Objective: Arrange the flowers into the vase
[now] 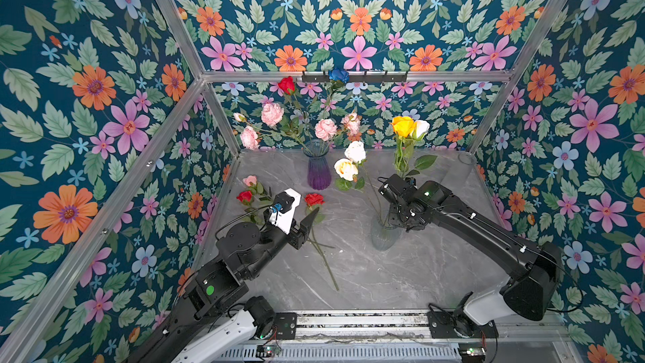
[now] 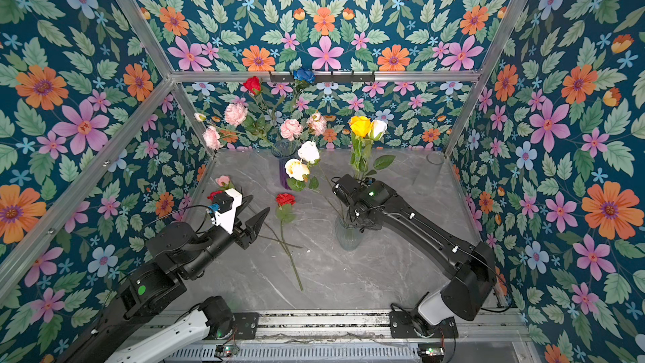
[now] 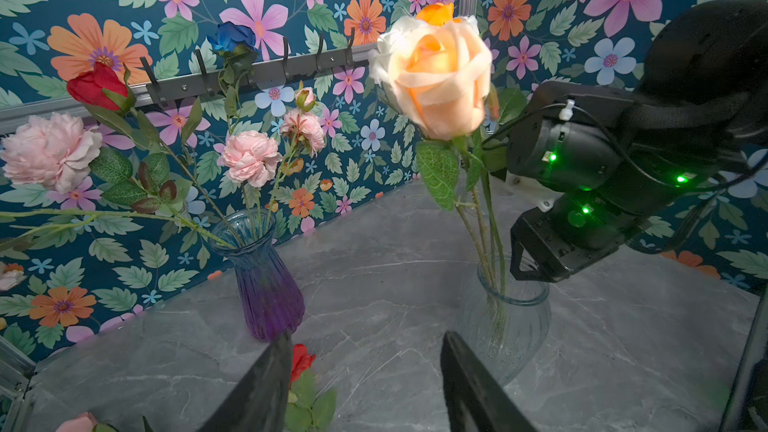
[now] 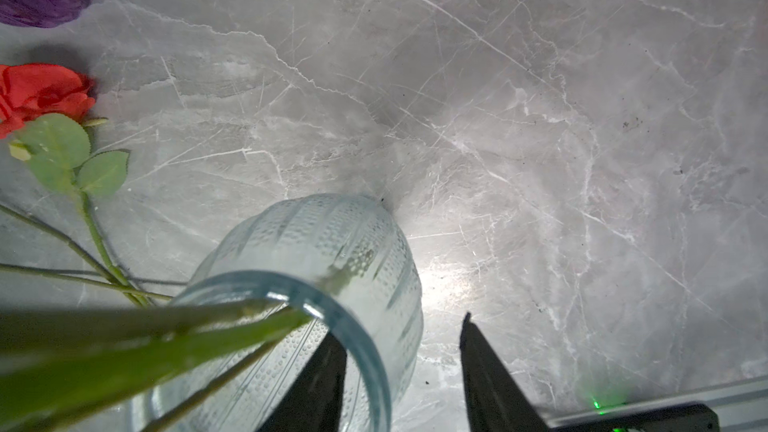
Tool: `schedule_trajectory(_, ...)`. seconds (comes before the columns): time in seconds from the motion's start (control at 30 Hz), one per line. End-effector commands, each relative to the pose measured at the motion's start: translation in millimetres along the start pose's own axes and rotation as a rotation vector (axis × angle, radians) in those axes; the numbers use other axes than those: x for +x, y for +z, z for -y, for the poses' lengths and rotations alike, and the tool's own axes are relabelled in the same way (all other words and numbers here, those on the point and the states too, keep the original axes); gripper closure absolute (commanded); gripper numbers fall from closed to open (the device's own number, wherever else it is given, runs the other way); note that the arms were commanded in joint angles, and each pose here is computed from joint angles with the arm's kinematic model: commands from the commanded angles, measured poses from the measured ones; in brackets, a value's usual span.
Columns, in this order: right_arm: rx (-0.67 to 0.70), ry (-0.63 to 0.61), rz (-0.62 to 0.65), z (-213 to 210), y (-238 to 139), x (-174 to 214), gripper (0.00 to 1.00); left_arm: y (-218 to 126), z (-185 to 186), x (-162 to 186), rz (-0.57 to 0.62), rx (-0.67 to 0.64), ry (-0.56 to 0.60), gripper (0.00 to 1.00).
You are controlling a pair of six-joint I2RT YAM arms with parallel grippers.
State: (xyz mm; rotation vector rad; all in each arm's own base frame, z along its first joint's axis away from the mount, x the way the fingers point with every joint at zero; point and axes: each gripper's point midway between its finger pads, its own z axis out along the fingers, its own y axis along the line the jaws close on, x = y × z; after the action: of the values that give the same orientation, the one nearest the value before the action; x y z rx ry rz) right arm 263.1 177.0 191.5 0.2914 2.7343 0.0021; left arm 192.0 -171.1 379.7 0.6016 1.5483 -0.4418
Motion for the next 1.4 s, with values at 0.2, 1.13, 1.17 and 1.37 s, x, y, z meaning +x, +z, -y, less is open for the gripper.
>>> schedule_trajectory(0.2, 0.041, 0.032, -0.016, 3.4, 11.5, 4.8, 0.69, -1.4, 1.6, -1.2, 0.013, 0.011, 0.016, 0.41)
schedule_trajectory(1.13, 0.054, -0.065, -0.052, 38.0, 9.9, -174.4, 1.00, -1.5, 1.2, 1.7, 0.017, 0.009, 0.009, 0.42)
schedule_trajectory(1.17, 0.052, -0.063, -0.058, 37.4, 13.5, -181.7, 1.00, -0.8, 1.6, 1.9, 0.016, 0.010, 0.009, 0.43)
schedule_trajectory(1.37, 0.054, -0.027, -0.067, 45.9, 40.1, -205.1, 1.00, 0.5, 2.0, 3.1, 0.013, 0.016, 0.002, 0.43)
